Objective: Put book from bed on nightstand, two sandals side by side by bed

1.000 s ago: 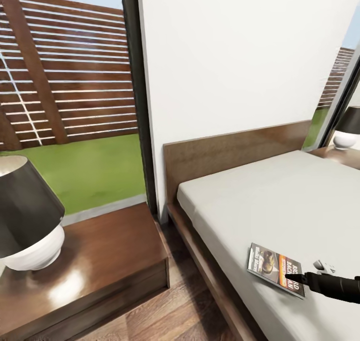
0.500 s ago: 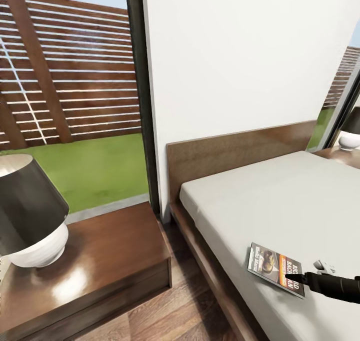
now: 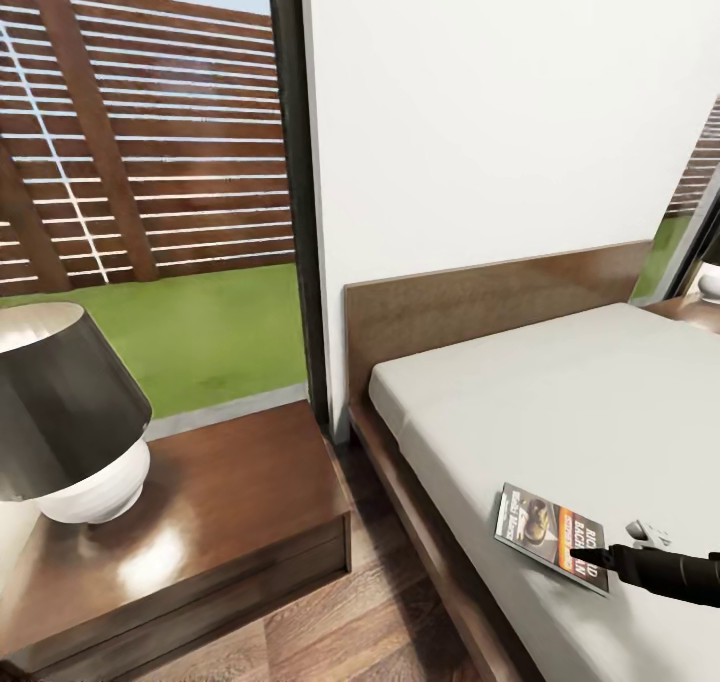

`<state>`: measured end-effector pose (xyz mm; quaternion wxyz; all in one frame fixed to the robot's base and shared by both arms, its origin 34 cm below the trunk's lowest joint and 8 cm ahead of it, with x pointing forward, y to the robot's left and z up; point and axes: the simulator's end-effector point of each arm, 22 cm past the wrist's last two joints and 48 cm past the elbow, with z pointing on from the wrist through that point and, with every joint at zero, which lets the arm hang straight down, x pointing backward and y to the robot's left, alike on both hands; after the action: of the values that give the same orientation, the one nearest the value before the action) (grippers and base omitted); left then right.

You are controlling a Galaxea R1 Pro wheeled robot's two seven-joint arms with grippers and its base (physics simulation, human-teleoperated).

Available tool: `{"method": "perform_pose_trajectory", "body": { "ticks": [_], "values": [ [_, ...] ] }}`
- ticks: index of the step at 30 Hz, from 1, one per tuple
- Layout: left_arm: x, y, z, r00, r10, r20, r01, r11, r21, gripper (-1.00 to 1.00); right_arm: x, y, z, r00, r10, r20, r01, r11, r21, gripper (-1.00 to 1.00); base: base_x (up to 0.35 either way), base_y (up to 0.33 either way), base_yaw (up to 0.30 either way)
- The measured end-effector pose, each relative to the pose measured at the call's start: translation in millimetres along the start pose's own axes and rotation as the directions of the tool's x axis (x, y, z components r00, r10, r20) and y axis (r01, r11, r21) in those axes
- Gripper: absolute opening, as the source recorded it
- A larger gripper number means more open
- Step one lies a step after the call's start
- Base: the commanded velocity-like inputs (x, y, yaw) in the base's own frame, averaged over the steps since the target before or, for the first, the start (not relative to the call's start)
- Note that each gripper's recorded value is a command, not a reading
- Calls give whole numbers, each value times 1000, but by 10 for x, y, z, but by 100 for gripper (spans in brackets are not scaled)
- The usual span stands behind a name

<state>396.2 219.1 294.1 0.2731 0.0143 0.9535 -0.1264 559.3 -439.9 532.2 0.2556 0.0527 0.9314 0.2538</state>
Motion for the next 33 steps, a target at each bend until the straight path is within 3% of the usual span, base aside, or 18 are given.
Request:
{"method": "perform_pose_trajectory", "body": {
  "ticks": [24,33],
  "values": [
    [28,3,3,1000,-2,-6,2,1000,0,100,12,-13,20,1000,-2,-3,2,1000,1,100,0,0,123],
    [28,2,3,1000,-2,-6,2,1000,0,100,12,-13,20,1000,-2,-2,2,1000,1,100,0,0,26]
  ]
}}
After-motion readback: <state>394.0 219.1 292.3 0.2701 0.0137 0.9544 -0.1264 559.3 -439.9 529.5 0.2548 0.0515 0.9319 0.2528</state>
